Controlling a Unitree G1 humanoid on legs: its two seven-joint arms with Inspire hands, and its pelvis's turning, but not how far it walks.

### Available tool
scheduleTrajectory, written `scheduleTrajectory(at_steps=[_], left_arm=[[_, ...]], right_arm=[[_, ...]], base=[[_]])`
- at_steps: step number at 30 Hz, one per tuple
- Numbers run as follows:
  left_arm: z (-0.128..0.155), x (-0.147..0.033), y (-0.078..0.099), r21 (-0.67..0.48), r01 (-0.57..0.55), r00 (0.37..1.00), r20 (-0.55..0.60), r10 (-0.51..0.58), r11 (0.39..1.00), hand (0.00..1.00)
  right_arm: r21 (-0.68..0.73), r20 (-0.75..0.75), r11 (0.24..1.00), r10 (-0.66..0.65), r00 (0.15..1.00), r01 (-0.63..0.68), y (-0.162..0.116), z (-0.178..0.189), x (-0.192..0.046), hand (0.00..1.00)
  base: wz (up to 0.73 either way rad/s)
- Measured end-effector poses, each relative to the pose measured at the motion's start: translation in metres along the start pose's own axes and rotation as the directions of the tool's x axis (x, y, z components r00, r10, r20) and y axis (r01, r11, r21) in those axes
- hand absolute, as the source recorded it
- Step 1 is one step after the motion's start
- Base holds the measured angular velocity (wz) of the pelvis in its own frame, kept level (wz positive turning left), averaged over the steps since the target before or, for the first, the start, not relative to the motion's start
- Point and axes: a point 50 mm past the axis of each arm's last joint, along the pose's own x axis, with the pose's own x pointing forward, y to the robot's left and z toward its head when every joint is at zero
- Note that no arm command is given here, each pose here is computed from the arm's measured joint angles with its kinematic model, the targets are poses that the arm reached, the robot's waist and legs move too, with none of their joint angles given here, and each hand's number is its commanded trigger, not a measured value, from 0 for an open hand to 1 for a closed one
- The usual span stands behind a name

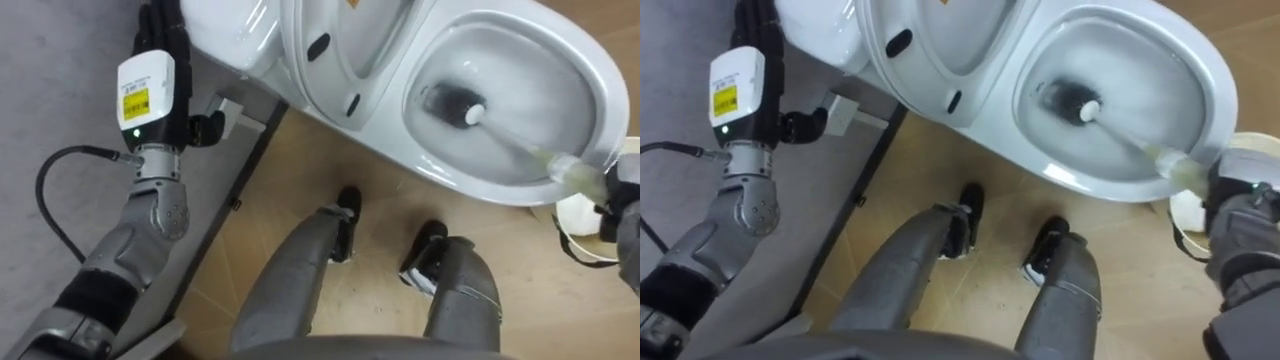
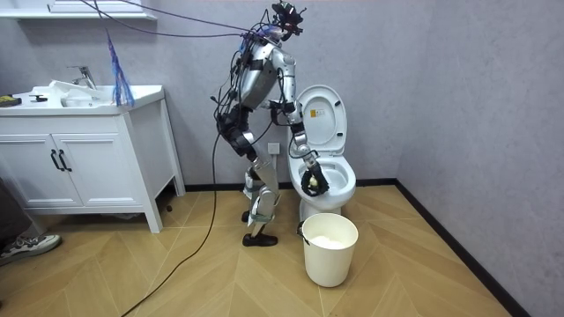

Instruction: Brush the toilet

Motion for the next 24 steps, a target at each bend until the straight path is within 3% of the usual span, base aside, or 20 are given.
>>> scheduleTrajectory(at_steps=[4, 10, 19, 24], left_arm=[[0.000, 0.001, 0.002, 0.002, -0.035, 0.999, -0.003, 0.035, 0.999, 0.00], [-0.001, 0.003, 0.005, 0.005, -0.058, 0.998, -0.007, 0.058, 0.998, 0.00], [-0.005, -0.001, 0.003, 0.007, -0.085, 0.996, -0.023, 0.085, 0.996, 0.00], [-0.009, -0.008, 0.001, 0.016, -0.084, 0.996, -0.041, 0.085, 0.996, 0.00]], right_arm=[[0.084, 0.032, 0.996, -0.023, 0.999, 0.020, -0.013, 0.018, 0.005, 1.00], [0.043, 0.064, 0.997, -0.066, 0.996, 0.063, -0.028, 0.027, 0.008, 1.00], [-0.151, 0.173, 0.980, -0.100, 0.980, 0.127, -0.024, 0.048, 0.003, 1.00], [-0.284, 0.247, 0.930, -0.164, 0.955, 0.233, -0.025, 0.055, -0.005, 1.00]], base=[[-0.07], [0.00], [-0.08], [-0.04]])
